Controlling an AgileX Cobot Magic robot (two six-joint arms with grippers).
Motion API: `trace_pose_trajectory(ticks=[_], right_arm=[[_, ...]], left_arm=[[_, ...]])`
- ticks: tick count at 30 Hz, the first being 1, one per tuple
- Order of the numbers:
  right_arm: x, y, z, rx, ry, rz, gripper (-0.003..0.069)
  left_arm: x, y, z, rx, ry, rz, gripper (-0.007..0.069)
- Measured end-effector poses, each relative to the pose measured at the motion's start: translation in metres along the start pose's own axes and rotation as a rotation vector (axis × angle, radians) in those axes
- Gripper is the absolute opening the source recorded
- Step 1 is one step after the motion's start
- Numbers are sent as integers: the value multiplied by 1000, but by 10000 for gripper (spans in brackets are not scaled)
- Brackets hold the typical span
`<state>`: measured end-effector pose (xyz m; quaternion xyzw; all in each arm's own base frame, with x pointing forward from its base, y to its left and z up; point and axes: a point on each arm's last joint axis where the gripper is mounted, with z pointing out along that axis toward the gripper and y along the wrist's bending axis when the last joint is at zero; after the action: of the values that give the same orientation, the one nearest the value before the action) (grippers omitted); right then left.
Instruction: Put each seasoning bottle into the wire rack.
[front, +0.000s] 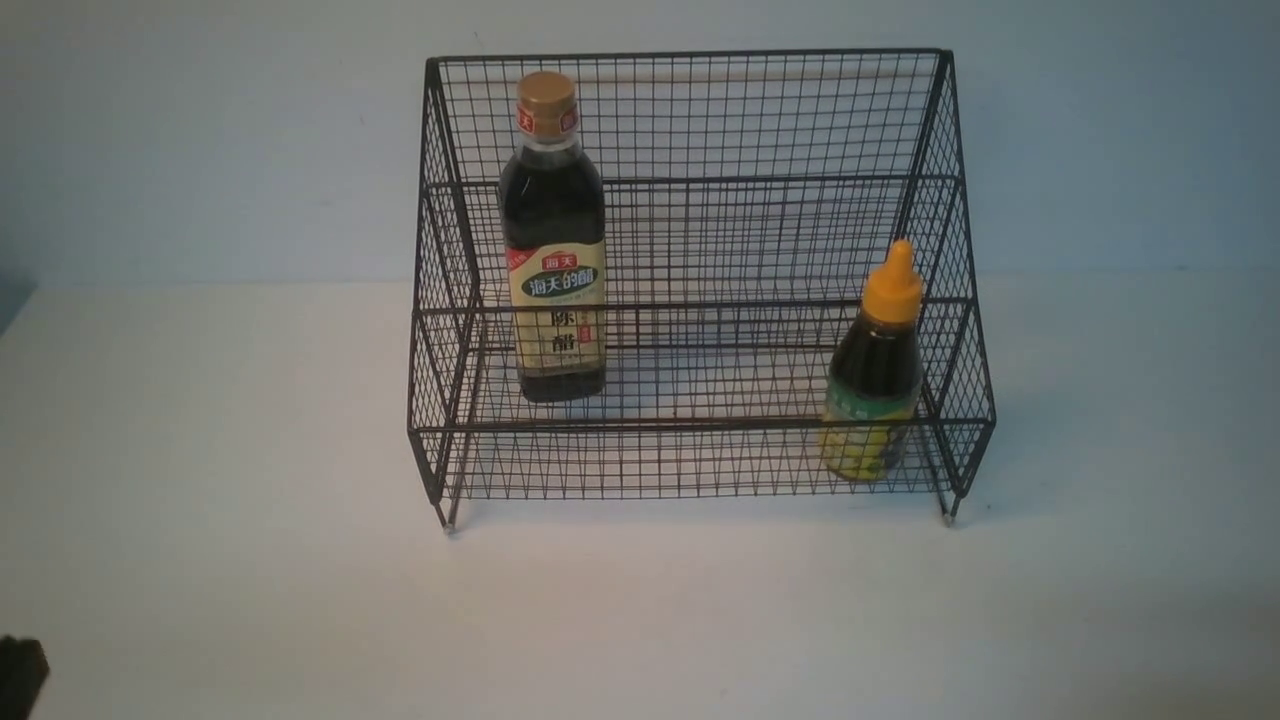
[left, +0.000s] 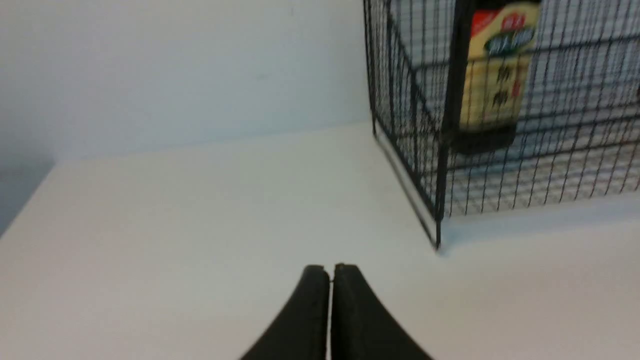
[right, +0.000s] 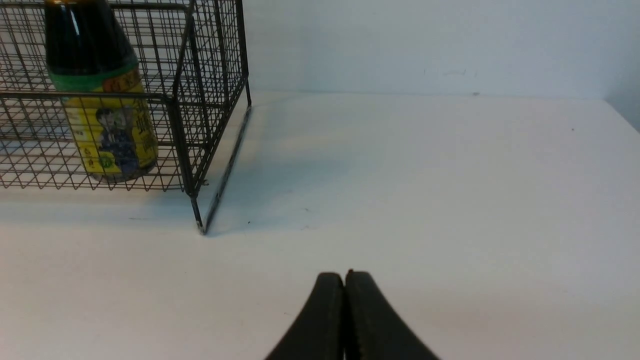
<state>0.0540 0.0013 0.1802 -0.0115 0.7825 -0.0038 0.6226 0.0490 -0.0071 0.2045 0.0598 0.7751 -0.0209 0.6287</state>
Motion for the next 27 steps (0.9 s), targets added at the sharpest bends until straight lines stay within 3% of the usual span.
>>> trace_pose_trajectory(ticks=[5, 27], right_arm=[[0, 0, 0, 0, 0, 0, -15], [0, 0, 0, 0, 0, 0, -15]], left_arm=[[32, -1, 10, -4, 101, -10, -5], [32, -1, 10, -7, 101, -8, -5]])
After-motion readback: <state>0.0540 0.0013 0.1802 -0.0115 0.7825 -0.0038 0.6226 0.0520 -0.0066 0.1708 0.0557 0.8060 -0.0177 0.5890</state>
